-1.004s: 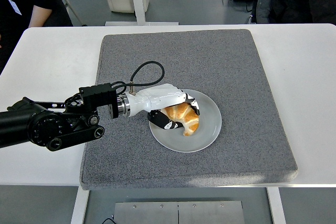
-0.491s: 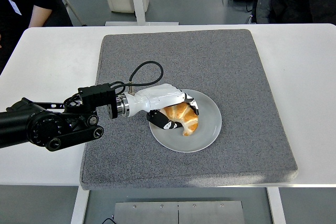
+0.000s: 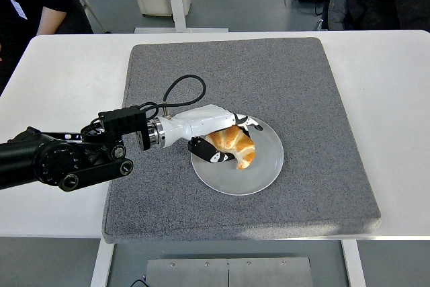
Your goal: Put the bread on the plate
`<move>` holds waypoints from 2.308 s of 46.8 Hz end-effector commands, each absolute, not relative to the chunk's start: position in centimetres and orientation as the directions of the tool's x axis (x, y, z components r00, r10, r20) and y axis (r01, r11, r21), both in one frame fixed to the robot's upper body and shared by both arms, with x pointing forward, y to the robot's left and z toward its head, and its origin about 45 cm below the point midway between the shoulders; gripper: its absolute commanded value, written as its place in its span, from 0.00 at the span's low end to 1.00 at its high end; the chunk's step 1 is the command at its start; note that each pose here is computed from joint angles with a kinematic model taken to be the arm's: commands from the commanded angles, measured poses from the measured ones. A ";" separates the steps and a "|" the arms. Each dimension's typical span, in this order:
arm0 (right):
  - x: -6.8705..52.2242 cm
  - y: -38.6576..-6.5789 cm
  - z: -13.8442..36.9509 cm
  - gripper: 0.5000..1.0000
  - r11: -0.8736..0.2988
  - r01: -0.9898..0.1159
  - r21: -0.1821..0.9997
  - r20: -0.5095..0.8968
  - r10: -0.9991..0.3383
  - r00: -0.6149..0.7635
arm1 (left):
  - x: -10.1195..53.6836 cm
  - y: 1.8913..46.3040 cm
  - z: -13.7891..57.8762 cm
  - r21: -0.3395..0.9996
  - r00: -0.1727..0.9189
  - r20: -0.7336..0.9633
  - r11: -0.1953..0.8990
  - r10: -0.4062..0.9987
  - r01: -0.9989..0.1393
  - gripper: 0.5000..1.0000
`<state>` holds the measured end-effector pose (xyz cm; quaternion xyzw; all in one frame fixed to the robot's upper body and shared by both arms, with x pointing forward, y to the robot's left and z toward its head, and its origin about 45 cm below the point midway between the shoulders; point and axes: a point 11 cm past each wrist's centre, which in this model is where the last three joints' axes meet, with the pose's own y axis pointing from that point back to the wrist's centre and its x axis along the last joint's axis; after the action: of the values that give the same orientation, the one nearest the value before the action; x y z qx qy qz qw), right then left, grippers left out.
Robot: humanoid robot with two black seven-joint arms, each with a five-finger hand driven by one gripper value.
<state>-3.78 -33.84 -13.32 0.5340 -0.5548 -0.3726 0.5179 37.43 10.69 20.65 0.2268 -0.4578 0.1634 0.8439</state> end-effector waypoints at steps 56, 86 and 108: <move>-3.8 -33.7 -13.3 1.00 0.149 -0.207 0.967 0.173 -0.979 0.104 | 46.0 14.5 33.1 -0.116 0.491 0.272 0.534 0.828 -0.837 0.94; -3.8 -33.7 -13.3 1.00 0.147 -0.207 0.967 0.172 -0.980 0.105 | 49.4 23.9 29.8 -0.083 0.181 -0.124 0.172 0.976 -0.982 0.94; -3.8 -33.8 -13.3 1.00 0.149 -0.207 0.967 0.173 -0.979 0.104 | 48.4 24.2 24.2 0.035 0.082 -0.314 0.098 0.946 -0.995 0.94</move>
<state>-3.77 -33.76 -13.33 0.5342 -0.5550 -0.3742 0.5163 48.38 24.08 24.53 -0.0910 0.1183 0.6651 0.7317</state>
